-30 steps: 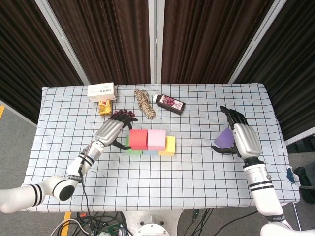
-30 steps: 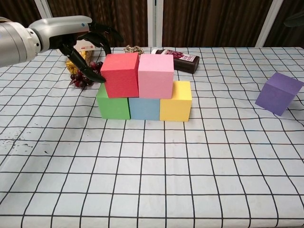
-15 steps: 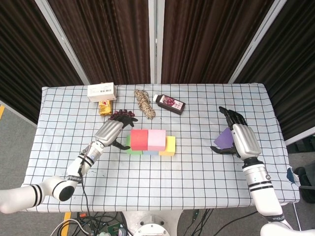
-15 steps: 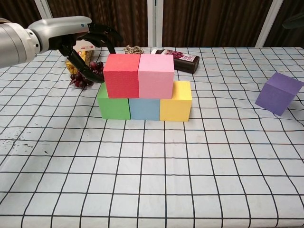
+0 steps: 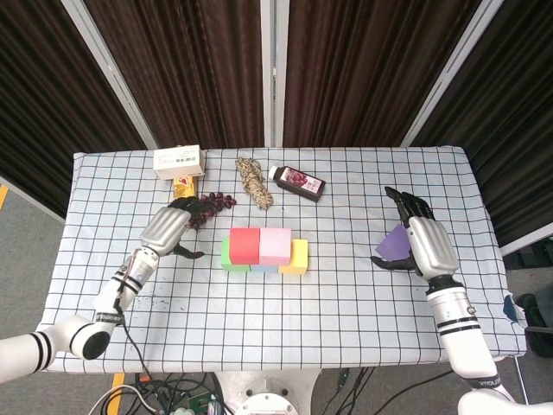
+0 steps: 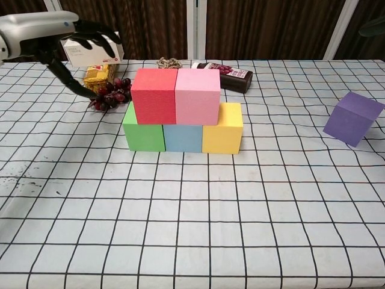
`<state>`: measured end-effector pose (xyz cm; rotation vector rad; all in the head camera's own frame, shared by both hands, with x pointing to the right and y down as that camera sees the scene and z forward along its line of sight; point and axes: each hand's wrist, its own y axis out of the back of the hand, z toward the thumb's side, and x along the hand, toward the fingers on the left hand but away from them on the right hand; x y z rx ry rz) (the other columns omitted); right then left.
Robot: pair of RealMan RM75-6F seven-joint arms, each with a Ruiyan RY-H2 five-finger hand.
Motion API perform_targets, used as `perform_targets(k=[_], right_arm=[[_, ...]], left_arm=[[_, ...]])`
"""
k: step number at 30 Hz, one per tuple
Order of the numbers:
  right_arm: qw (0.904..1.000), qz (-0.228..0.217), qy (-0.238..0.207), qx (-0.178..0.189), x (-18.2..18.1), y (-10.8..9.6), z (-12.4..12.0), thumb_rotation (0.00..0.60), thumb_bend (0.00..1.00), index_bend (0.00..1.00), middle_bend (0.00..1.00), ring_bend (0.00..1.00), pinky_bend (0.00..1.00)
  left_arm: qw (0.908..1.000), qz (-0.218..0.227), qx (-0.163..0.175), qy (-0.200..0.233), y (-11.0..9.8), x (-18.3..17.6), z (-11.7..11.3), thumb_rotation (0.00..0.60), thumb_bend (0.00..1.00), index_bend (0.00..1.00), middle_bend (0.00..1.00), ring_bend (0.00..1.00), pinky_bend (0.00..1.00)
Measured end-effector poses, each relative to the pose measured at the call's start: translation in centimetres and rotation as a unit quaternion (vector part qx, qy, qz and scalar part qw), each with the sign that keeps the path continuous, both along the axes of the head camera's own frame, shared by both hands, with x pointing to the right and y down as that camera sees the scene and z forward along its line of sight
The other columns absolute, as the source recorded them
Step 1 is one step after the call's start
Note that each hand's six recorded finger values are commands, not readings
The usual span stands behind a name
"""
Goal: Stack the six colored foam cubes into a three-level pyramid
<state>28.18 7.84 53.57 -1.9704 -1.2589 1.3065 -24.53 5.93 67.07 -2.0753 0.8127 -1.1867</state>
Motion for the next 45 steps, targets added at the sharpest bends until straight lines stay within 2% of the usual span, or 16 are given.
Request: perform_targets(k=[5,10,15,19,25,30,37,45], right_arm=[[0.9997,0.004,0.021,-0.014,0.3,-0.2,1.5,0.6,0.0,0.0,0.1,0.01,0.0],[0.9991,0.009,0.035,-0.024,0.1,-0.5,2.8,0.6,0.0,0.0,0.1,0.0,0.0],[0.9984,0.016,0.047,-0.025,0.5,-0.5,3.5,0.6,0.0,0.0,0.1,0.0,0.0],[0.9983,0.022,0.047,-0.025,1.0,-0.5,3.4,0.6,0.0,0.0,0.1,0.0,0.0],[0.9981,0.028,0.047,-0.026,1.8,-0.4,3.5,0.6,0.0,0.0,0.1,0.0,0.0],[0.998,0.032,0.046,-0.031,2.3,-0.3,3.9,0.6,0.0,0.0,0.1,0.0,0.0],[0.9978,0.033,0.045,-0.035,2.7,-0.3,4.2,0.6,0.0,0.0,0.1,0.0,0.0],[0.9978,0.034,0.046,-0.035,2.9,-0.3,4.2,0.6,0.0,0.0,0.1,0.0,0.0]], left_arm=[[0.9993,-0.024,0.003,-0.029,0.3,-2.9,1.4,0.6,0.01,0.13,0.18,0.1,0.14],[0.9983,-0.033,0.009,-0.047,0.9,-4.4,3.5,0.6,0.0,0.11,0.17,0.09,0.14],[0.9985,-0.039,-0.001,-0.039,2.3,-3.9,5.9,0.6,0.0,0.11,0.16,0.09,0.14],[0.9987,-0.047,-0.012,-0.016,3.2,-2.6,7.2,0.6,0.0,0.1,0.15,0.08,0.13],[0.9989,-0.045,-0.005,0.01,3.1,-0.4,7.5,0.6,0.0,0.1,0.15,0.08,0.13],[0.9991,-0.04,-0.001,0.015,2.8,0.5,7.5,0.6,0.0,0.1,0.15,0.08,0.13],[0.9976,-0.052,-0.022,0.041,2.8,1.9,7.6,0.6,0.0,0.1,0.15,0.08,0.13],[0.9974,-0.047,-0.026,0.049,3.0,3.2,7.8,0.6,0.0,0.1,0.15,0.08,0.13]])
